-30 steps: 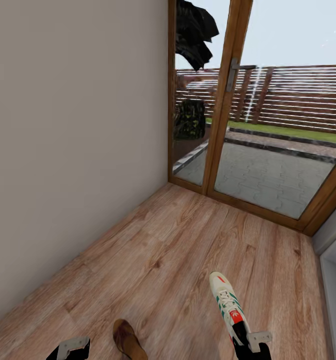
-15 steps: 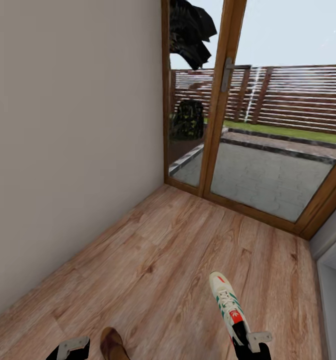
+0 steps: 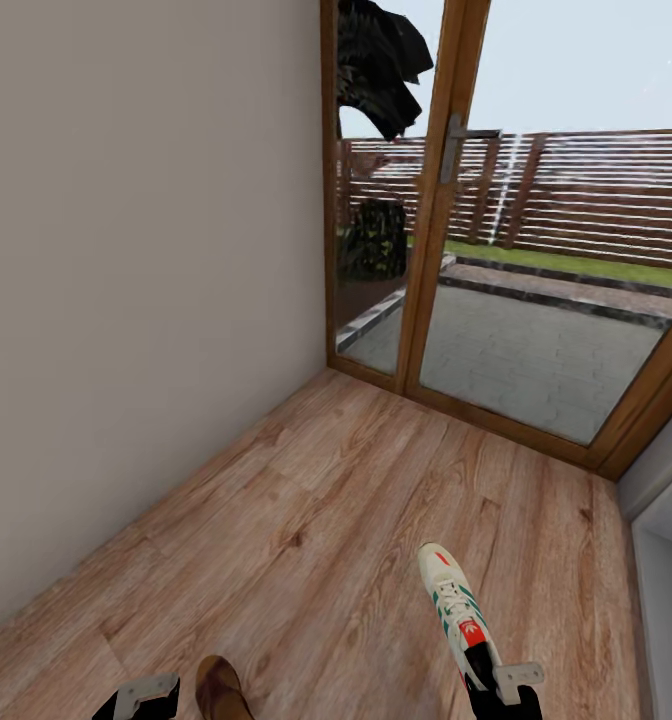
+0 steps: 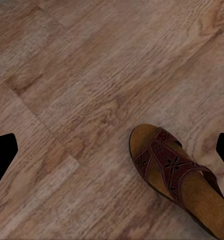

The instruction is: Pick up the two gym shoes and the two sandals from the corridor floor and place them onto the hallstand (shoe rack) in the corridor, making sure they are on the rack and not on the floor. Arrange them so the two gym shoes are next to each other and the two sandals are next to each other.

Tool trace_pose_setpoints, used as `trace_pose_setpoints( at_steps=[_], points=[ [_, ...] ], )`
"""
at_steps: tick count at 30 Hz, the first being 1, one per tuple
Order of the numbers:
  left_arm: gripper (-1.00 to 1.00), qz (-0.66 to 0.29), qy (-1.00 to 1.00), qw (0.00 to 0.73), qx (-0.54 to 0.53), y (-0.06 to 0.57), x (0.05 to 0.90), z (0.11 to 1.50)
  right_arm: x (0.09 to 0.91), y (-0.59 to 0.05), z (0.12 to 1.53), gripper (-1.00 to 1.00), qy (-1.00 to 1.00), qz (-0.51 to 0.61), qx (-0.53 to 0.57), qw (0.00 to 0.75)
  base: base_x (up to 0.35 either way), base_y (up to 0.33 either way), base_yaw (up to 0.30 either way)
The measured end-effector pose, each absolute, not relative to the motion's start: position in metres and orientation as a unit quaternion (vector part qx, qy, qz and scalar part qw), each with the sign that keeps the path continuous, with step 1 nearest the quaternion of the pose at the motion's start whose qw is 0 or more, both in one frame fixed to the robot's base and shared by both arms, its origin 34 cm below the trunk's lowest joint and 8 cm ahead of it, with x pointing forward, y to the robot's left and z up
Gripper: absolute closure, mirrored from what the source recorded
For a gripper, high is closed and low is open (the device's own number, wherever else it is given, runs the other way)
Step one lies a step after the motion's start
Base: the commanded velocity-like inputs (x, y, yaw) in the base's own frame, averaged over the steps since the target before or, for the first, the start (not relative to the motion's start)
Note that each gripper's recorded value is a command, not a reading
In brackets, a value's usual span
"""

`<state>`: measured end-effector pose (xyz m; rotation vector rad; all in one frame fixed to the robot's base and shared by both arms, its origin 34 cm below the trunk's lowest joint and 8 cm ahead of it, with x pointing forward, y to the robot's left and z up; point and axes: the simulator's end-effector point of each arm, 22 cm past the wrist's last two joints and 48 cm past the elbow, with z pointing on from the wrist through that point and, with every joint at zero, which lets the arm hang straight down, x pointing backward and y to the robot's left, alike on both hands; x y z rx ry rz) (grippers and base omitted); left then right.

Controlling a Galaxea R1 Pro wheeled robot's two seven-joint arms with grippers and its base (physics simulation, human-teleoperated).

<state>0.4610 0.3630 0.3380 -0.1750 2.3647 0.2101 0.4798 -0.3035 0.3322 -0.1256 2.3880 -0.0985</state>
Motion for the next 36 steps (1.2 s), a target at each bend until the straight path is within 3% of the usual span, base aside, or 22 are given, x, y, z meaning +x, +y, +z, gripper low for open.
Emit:
trace_pose_setpoints(
  at_steps=[21,36],
  points=[
    [-1.0,0.085,0.924,0.367,-0.072,0.364,0.461,0.337,0.485,-0.304,0.335,1.0,0.927,-0.039,-0.05,0.371,0.0,0.0,0.0],
    [-1.0,0.079,0.914,0.391,-0.075,0.362,0.52,0.357,0.593,-0.329,0.407,1.0,0.891,-0.075,-0.049,0.446,0.0,0.0,0.0]
  ],
)
